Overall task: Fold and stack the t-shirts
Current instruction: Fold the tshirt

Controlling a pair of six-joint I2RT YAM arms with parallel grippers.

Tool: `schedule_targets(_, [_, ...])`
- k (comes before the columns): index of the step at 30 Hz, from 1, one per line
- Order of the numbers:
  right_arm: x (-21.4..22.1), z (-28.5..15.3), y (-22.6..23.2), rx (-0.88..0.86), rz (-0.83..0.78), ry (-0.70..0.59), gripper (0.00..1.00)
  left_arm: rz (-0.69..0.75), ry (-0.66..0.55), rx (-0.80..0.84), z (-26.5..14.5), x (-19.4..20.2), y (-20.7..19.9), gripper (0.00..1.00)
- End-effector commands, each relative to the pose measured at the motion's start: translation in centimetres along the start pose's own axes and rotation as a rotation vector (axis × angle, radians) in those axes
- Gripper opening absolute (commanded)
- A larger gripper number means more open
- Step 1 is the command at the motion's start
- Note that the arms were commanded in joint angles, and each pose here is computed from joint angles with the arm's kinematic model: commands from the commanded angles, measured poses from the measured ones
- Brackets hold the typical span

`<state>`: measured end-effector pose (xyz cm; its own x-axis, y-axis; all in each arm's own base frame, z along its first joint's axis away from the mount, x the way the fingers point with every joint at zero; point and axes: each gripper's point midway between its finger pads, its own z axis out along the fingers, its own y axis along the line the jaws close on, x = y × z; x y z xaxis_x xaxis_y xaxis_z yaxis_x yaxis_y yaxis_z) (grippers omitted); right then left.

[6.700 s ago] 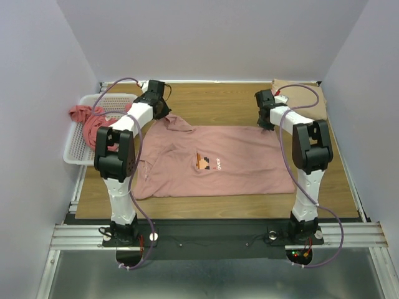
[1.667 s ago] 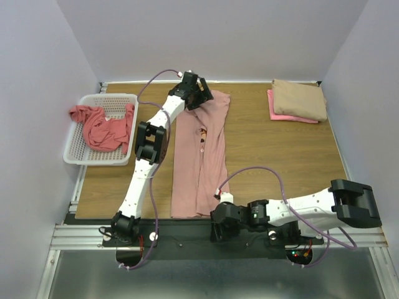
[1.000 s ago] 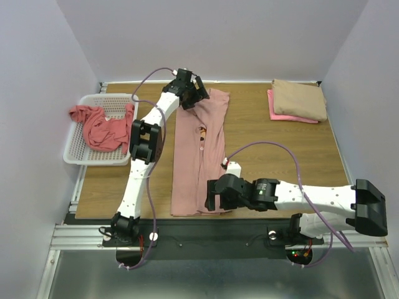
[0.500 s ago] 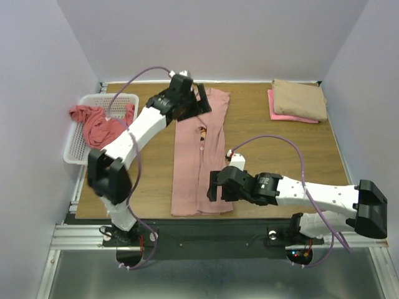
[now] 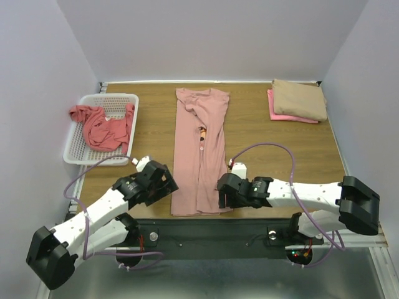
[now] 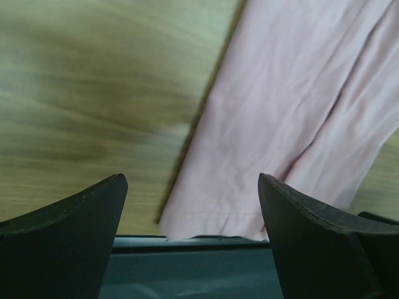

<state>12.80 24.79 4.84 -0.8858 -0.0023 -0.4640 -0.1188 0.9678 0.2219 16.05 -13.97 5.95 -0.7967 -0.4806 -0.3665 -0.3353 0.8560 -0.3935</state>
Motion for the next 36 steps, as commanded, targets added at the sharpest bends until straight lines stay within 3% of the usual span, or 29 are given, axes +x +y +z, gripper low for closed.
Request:
schedule_targets(1, [0.3,0.9,0.5,-0.023,0.033,0.0,0.69,-0.084,0.061,0.078,-0.3,2.1,0.1,0.99])
schedule_targets(10, [2.0,2.0,0.8,-0.051,0.059,0.056,0.64,-0.061,0.13,0.04,1.3,4.0,1.2,0.85])
schedule_targets(13, [2.3,2.2,1.0,-0.068,0.069,0.067,0.63,-0.029,0.222,-0.015,2.2,6.0,2.1,0.72])
schedule_targets(14, [2.4,2.2,1.2,-0.075,0.074,0.072,0.63,-0.011,0.252,-0.041,2.4,6.8,2.5,0.63])
schedule_targets(17, [2.6,2.2,2.0,-0.11,0.081,0.088,0.6,-0.004,0.272,-0.052,2.4,7.4,2.7,0.47])
schedule_targets(26, [3.6,2.6,3.4,-0.165,0.085,0.147,0.54,-0.029,0.273,-0.014,1.4,7.6,2.1,0.38])
schedule_targets(29, [3.6,2.7,3.0,-0.154,0.095,0.138,0.43,-0.027,0.278,-0.016,1.4,7.7,2.2,0.27])
schedule_targets(32, [3.8,2.7,2.8,-0.148,0.106,0.143,0.2,-0.027,0.278,-0.023,1.4,7.7,2.1,0.07])
schedule_targets(36, [3.9,2.5,2.8,-0.157,0.104,0.145,0.13,-0.01,0.272,-0.022,1.0,7.4,1.7,0.0])
